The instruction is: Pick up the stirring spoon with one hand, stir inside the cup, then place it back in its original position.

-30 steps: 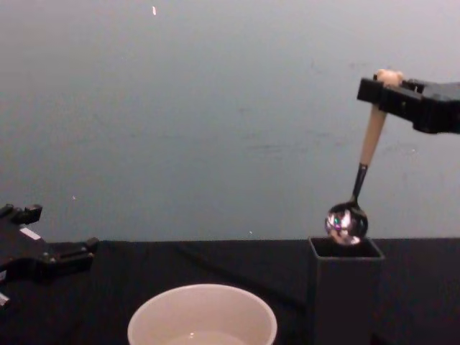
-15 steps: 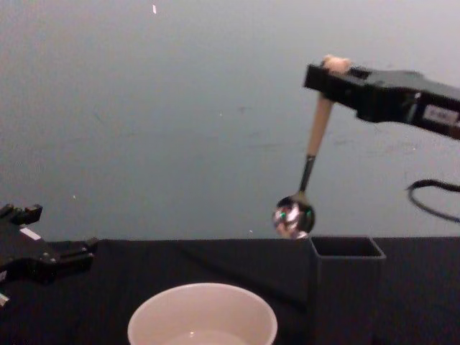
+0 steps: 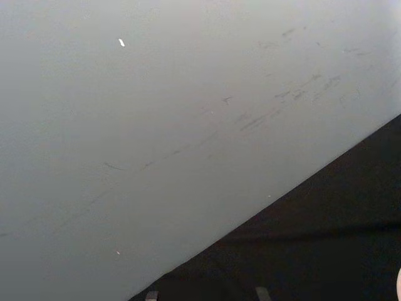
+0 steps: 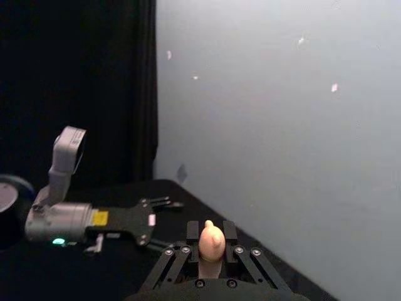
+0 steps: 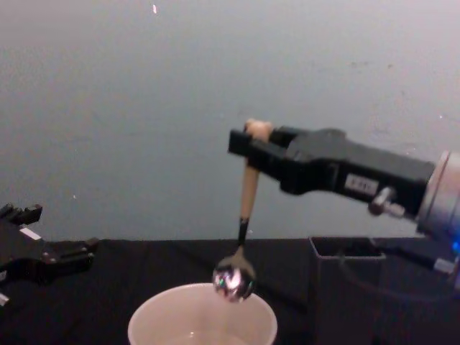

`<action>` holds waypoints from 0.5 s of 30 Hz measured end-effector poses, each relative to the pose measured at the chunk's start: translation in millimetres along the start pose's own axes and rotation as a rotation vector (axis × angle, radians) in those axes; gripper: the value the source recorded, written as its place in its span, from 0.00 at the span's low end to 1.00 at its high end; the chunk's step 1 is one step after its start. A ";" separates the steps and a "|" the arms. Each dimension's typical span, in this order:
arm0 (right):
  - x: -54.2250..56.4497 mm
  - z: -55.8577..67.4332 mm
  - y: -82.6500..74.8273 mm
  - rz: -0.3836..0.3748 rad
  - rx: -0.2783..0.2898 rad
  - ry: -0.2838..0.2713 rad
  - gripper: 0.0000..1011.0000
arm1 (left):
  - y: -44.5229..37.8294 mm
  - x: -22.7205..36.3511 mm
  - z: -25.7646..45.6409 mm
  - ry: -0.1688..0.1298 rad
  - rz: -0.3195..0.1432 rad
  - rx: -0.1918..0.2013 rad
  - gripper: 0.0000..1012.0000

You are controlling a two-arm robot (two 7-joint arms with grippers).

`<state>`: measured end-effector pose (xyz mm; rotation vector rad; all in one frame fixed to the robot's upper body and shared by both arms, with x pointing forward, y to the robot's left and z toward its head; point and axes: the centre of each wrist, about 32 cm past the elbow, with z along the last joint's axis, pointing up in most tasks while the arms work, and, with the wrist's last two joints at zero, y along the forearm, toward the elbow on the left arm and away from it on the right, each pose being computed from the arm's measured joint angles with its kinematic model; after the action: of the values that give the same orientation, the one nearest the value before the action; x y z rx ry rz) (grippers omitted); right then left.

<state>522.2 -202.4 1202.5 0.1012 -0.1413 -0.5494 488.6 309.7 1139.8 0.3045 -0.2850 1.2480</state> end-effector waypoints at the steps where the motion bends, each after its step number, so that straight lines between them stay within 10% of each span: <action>1: -1.9 -5.1 2.0 0.008 -0.005 0.003 0.21 | 0.0 0.0 0.0 0.000 0.000 0.000 0.99; 15: -10.9 -48.9 20.6 0.027 0.018 0.002 0.21 | 0.0 0.0 0.0 0.000 0.000 0.000 0.99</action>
<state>531.5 -176.3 1155.9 0.1171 -0.1456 -0.5212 488.6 309.6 1139.8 0.3045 -0.2850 1.2479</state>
